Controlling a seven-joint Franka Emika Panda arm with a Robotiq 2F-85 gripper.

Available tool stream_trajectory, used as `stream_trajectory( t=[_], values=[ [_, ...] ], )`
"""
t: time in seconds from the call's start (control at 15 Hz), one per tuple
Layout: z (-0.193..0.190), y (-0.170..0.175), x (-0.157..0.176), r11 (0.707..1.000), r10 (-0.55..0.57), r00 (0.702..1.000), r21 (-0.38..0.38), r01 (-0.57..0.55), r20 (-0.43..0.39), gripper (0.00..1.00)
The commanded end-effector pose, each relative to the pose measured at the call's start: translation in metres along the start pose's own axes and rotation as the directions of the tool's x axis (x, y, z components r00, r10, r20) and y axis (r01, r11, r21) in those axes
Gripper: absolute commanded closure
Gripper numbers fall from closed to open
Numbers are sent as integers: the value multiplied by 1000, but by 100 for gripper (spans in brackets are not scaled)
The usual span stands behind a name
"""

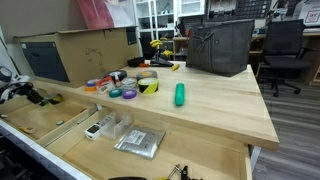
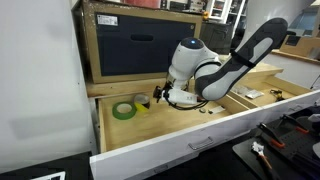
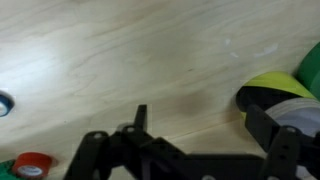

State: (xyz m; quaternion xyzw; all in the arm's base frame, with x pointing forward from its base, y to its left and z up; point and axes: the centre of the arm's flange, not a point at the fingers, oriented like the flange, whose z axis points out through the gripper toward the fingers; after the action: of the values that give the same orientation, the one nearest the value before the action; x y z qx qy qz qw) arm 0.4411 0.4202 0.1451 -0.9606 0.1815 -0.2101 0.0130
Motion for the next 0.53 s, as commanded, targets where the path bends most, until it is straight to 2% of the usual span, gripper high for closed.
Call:
stream_trajectory(
  t=[0.0,0.47],
  values=[
    [12,-9,8,996,89,996,10,-89,-11,0],
    [15,-41,7,991,112,994,67,-111,-3,0]
  ],
)
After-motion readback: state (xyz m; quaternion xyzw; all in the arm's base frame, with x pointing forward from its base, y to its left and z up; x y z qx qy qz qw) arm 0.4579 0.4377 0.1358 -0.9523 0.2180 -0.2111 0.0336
